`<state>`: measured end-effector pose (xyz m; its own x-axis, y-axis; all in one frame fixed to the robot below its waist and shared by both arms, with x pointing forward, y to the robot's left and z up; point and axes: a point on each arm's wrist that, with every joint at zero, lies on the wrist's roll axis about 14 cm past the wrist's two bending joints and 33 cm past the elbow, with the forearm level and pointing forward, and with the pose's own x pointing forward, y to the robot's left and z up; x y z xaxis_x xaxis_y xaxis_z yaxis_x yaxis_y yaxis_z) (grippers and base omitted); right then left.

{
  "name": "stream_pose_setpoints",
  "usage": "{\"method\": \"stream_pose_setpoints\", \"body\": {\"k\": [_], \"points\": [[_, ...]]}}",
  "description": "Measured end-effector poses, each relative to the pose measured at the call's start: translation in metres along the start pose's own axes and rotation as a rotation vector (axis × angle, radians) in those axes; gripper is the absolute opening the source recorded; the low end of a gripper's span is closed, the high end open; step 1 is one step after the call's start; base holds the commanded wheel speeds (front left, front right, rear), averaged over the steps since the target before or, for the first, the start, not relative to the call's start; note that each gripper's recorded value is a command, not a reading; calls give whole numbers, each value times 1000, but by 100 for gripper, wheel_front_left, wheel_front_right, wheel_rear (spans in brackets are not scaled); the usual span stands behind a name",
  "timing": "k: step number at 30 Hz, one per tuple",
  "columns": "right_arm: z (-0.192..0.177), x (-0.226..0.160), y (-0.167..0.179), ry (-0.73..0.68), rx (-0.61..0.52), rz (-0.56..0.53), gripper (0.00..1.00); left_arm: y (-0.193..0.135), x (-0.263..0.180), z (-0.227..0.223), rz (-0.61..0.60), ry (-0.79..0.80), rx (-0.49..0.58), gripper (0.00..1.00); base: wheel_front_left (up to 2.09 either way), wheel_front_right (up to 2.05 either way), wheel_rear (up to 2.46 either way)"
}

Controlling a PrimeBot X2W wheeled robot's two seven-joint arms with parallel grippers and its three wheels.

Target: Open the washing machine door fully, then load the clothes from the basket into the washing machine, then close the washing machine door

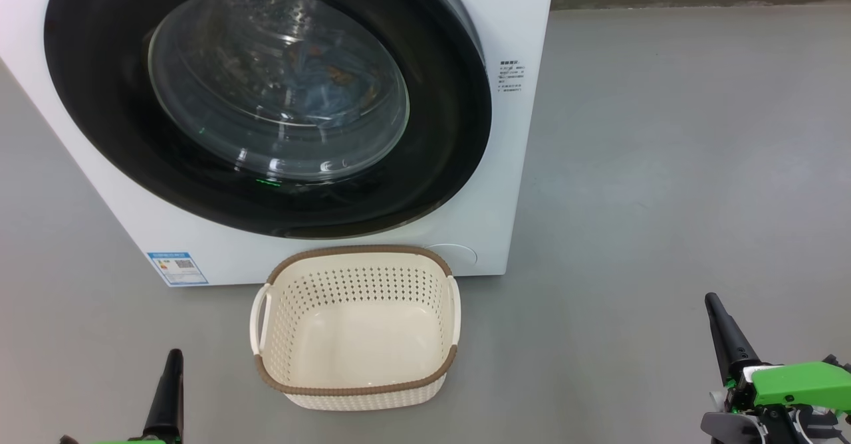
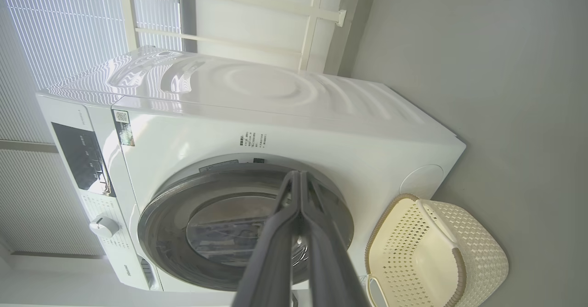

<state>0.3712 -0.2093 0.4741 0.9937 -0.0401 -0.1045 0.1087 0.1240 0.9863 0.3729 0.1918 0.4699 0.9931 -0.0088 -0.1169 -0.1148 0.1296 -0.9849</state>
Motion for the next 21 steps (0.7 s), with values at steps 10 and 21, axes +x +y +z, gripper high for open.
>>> {"method": "stream_pose_setpoints", "body": {"k": [10,21], "points": [[-3,1,4,15,95,16,0,-10,2,-1,-34,12,-109,0,0,0,0],[-1,2,5,7,131,21,0,-11,2,-1,-37,11,-129,0,0,0,0]]}}
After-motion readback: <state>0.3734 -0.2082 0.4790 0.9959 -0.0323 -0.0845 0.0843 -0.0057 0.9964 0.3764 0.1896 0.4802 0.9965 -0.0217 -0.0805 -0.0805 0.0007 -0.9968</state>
